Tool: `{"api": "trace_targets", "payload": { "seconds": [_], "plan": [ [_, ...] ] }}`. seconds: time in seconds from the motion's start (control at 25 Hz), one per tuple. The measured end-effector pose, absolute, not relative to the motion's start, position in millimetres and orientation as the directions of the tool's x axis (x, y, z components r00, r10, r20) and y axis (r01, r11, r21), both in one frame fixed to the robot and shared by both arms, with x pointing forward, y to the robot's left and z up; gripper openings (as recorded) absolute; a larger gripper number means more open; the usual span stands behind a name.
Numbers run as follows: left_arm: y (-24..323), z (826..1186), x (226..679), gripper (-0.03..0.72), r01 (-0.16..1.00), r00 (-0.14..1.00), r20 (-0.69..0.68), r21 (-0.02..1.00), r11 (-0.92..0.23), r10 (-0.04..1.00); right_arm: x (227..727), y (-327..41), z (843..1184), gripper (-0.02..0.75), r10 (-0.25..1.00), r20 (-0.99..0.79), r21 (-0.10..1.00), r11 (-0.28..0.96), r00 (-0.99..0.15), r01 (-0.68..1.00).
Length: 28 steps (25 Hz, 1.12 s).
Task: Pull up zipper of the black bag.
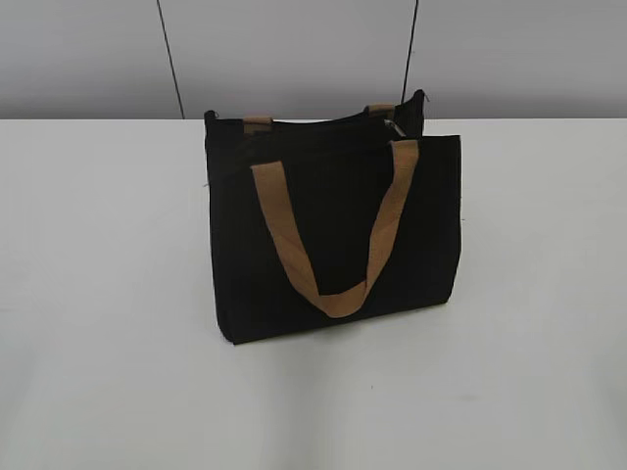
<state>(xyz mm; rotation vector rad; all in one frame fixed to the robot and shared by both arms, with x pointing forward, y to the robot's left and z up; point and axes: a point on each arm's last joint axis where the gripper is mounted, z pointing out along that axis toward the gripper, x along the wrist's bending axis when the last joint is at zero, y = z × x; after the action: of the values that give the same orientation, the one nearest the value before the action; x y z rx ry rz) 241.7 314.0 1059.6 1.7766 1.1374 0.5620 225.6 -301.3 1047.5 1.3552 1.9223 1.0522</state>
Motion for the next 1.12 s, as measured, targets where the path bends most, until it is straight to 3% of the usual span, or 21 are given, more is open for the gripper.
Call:
{"api": "trace_targets", "payload": {
  "seconds": [0.68, 1.12],
  "plan": [
    [313.1, 1060.8, 242.7, 0.417, 0.44, 0.467, -0.095, 0.887, -0.138, 0.879, 232.3, -299.8, 1045.1, 0.36, 0.945, -0.009, 0.866, 0.172, -0.328, 0.469],
    [315.9, 1060.5, 234.3, 0.368, 0.432, 0.238, -0.101, 0.902, -0.012, 0.966, 232.4, -299.6, 1045.3, 0.36, 0.956, -0.009, 0.868, 0.154, -0.294, 0.472]
  ]
}}
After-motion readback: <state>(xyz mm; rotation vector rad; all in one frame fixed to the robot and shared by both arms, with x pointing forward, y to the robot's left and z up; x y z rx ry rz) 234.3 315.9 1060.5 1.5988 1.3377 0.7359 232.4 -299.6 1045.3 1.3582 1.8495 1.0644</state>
